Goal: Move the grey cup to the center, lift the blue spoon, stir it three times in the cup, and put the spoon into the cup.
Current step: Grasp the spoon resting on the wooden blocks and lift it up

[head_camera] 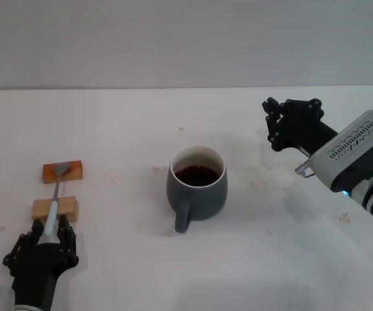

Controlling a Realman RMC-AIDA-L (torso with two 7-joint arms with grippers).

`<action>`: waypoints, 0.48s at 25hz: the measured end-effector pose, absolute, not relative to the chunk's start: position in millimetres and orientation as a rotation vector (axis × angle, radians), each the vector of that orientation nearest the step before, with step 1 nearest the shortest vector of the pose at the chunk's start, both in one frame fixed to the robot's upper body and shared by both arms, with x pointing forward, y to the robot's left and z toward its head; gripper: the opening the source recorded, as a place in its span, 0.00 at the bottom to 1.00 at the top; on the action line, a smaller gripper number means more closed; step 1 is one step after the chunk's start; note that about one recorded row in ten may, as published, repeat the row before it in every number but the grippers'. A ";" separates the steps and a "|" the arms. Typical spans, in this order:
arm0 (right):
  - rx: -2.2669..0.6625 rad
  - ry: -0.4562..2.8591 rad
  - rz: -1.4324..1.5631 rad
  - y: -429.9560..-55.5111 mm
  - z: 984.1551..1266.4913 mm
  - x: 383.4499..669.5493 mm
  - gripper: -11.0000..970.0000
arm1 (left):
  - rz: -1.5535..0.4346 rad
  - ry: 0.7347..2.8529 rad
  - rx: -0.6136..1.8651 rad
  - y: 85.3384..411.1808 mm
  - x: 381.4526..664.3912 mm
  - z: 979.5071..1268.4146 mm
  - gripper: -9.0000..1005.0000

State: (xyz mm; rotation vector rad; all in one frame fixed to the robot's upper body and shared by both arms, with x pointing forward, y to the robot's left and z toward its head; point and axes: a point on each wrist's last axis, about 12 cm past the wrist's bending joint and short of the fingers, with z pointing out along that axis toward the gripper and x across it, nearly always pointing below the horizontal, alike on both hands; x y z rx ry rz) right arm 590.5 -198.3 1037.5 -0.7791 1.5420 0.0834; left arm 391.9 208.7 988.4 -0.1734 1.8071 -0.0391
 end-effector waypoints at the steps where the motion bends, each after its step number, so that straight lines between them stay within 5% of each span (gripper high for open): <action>1: -0.779 1.541 0.084 -198.2 1037.6 590.6 0.06 | -0.039 1.807 -0.174 208.8 391.9 988.4 0.41; 12: -0.781 1.539 0.084 -197.5 1038.3 591.3 0.06 | -0.035 1.810 -0.177 209.6 391.8 987.8 0.32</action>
